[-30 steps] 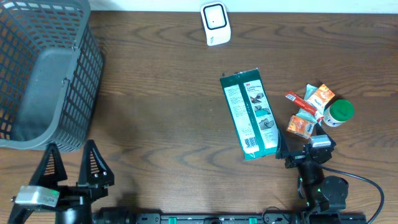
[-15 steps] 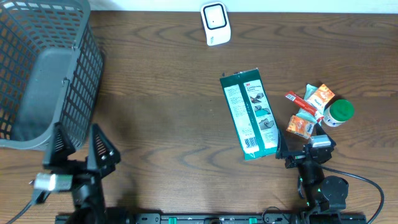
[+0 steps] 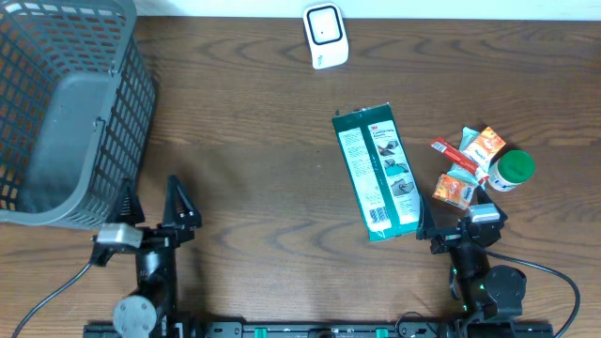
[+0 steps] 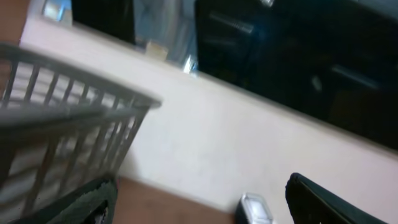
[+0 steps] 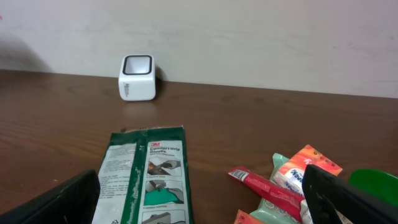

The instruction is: Scan the item barcode

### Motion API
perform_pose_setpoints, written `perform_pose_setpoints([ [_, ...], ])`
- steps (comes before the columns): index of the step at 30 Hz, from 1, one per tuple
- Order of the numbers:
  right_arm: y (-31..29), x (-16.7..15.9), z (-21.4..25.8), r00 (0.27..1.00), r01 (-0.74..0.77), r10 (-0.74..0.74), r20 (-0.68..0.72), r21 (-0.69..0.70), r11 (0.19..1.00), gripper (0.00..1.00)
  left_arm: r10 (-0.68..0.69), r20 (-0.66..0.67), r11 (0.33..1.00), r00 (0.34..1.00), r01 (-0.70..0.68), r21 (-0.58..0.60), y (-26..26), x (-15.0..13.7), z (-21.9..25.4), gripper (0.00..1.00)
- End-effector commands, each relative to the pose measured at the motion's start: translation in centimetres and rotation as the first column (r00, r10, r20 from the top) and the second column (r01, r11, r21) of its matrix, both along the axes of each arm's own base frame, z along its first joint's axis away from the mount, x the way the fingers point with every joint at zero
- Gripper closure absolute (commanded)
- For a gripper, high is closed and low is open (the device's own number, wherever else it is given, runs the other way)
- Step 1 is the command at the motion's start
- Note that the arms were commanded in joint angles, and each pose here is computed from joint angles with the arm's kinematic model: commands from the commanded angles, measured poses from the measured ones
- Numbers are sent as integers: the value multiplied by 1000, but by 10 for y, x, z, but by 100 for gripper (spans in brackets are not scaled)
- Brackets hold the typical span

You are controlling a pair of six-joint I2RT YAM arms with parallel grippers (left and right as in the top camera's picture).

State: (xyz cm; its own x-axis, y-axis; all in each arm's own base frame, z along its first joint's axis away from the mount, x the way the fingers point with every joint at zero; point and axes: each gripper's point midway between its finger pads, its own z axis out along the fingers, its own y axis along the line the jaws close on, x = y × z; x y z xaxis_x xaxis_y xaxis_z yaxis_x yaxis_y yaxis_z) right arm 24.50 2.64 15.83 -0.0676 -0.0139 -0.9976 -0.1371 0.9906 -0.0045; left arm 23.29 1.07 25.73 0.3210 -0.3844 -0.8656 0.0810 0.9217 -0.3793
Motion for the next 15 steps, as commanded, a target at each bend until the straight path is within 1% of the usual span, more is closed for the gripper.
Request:
perform_pose_setpoints([
  [1, -2, 0, 0, 1000, 10, -10, 2, -5, 1000, 1, -7, -62, 1000, 998, 7, 6, -2, 5, -17, 13],
  [6, -2, 0, 0, 1000, 10, -10, 2, -5, 1000, 1, -7, -221, 1000, 975, 8, 1, -1, 12, -56, 13],
  [10, -2, 0, 0, 1000, 10, -10, 2, -5, 1000, 1, -8, -378, 1000, 926, 8, -4, -1, 13, -96, 13],
  [13, -2, 0, 0, 1000, 10, -10, 2, -5, 1000, 1, -7, -447, 1000, 894, 9, 2, -2, 12, -115, 13],
  [15, -2, 0, 0, 1000, 10, -10, 2, -5, 1000, 1, -3, -468, 999, 884, 23, 37, -3, 11, -120, 13],
])
